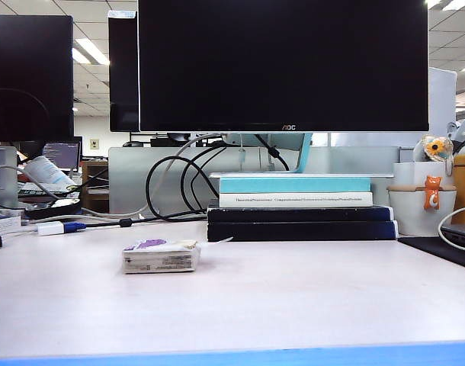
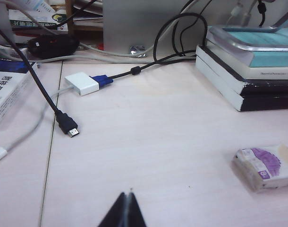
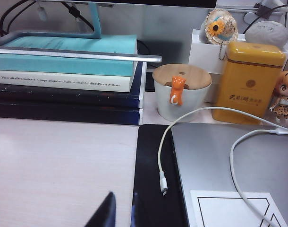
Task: Pick up a packet of tissues from the table with the left hand, then take a tissue from it with the right hand.
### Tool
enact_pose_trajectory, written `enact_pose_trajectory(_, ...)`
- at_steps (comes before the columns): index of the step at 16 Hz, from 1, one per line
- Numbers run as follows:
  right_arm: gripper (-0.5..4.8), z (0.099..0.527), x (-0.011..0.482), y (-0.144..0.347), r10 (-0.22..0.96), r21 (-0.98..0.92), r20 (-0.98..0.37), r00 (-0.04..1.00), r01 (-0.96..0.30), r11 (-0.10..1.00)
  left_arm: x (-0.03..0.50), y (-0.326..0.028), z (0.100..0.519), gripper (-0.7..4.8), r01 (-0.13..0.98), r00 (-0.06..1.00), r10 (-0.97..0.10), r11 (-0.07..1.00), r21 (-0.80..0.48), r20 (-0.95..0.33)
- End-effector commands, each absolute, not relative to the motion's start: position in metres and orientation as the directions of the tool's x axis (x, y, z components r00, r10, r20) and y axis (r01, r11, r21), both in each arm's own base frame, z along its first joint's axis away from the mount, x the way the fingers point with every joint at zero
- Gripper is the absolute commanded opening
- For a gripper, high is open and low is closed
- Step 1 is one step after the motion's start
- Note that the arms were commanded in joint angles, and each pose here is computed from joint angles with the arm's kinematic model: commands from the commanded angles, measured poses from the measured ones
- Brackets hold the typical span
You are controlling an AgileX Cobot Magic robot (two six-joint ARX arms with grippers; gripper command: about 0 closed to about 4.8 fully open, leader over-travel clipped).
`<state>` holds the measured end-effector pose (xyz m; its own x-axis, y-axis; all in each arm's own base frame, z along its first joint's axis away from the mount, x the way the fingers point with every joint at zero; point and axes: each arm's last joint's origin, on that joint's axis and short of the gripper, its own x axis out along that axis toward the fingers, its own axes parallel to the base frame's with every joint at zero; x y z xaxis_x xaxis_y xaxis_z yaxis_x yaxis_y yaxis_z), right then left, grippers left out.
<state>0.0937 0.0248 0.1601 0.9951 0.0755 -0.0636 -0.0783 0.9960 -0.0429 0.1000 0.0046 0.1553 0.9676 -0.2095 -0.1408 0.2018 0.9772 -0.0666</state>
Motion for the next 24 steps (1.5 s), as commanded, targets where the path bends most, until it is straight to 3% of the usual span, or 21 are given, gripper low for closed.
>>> enact_pose_trajectory(1, 0.58, 0.158, 0.094, 0.025, 0.075, -0.037, -0.057, 0.996, -0.077, 0.996, 0.100, 0.005, 0.158, -0.02, 0.207, 0.970, -0.212, 0.977, -0.056, -0.116)
enact_pose_trajectory(5, 0.58, 0.158, 0.094, 0.025, 0.076, -0.018, -0.057, 0.995, -0.077, 0.997, 0.101, 0.005, 0.162, -0.02, 0.206, 0.974, -0.216, 0.971, -0.123, -0.074)
enact_pose_trajectory(7, 0.53, 0.160, 0.094, 0.025, 0.076, 0.012, -0.051, 0.996, -0.076, 0.997, 0.097, 0.004, 0.201, -0.02, 0.226, 0.970, -0.204, 0.958, -0.177, 0.133)
enact_pose_trajectory(8, 0.49, 0.163, 0.093, 0.025, 0.076, 0.013, -0.050, 0.996, -0.075, 0.997, 0.089, 0.003, 0.232, -0.02, 0.218, 0.960, -0.194, 0.970, -0.106, 0.200)
enact_pose_trajectory(9, -0.10, 0.168, 0.093, 0.024, 0.077, 0.025, -0.036, 0.996, -0.076, 0.997, 0.084, 0.003, 0.254, -0.02, 0.204, 0.960, -0.191, 0.978, -0.044, 0.202)
enact_pose_trajectory(10, -0.09, 0.171, 0.092, 0.024, 0.077, 0.048, -0.015, 0.997, -0.076, 0.996, 0.084, 0.003, 0.263, -0.02, 0.202, 0.961, -0.192, 0.979, -0.028, 0.200)
enact_pose_trajectory(13, -0.09, 0.185, 0.092, 0.025, 0.096, 0.081, 0.117, 0.988, -0.106, 0.991, 0.103, 0.002, 0.287, -0.01, 0.301, 0.946, -0.305, 0.952, 0.050, 0.114)
enact_pose_trajectory(16, -0.09, 0.188, 0.095, 0.025, 0.061, 0.133, 0.098, 0.993, -0.074, 0.988, 0.136, 0.005, 0.311, 0.56, 0.376, 0.927, -0.372, 0.914, 0.154, -0.054)
enact_pose_trajectory(19, -0.09, 0.214, 0.106, 0.029, 0.060, 0.119, 0.060, 0.996, -0.067, 0.991, 0.167, 0.008, 0.332, 0.57, 0.459, 0.887, -0.432, 0.860, 0.223, -0.162)
enact_pose_trajectory(20, -0.09, 0.236, 0.124, 0.036, 0.092, 0.097, -0.009, 0.996, -0.090, 0.991, 0.182, 0.009, 0.333, 0.57, 0.555, 0.830, -0.515, 0.797, 0.237, -0.214)
enact_pose_trajectory(23, -0.09, 0.266, 0.161, 0.053, 0.228, 0.033, -0.179, 0.957, -0.226, 0.974, 0.190, 0.009, 0.327, 0.57, 0.601, 0.798, -0.536, 0.742, 0.296, -0.277)
enact_pose_trajectory(24, -0.09, 0.284, 0.186, 0.066, 0.346, -0.004, -0.321, 0.882, -0.366, 0.931, 0.189, 0.009, 0.323, 0.61, 0.617, 0.787, -0.535, 0.699, 0.361, -0.309)
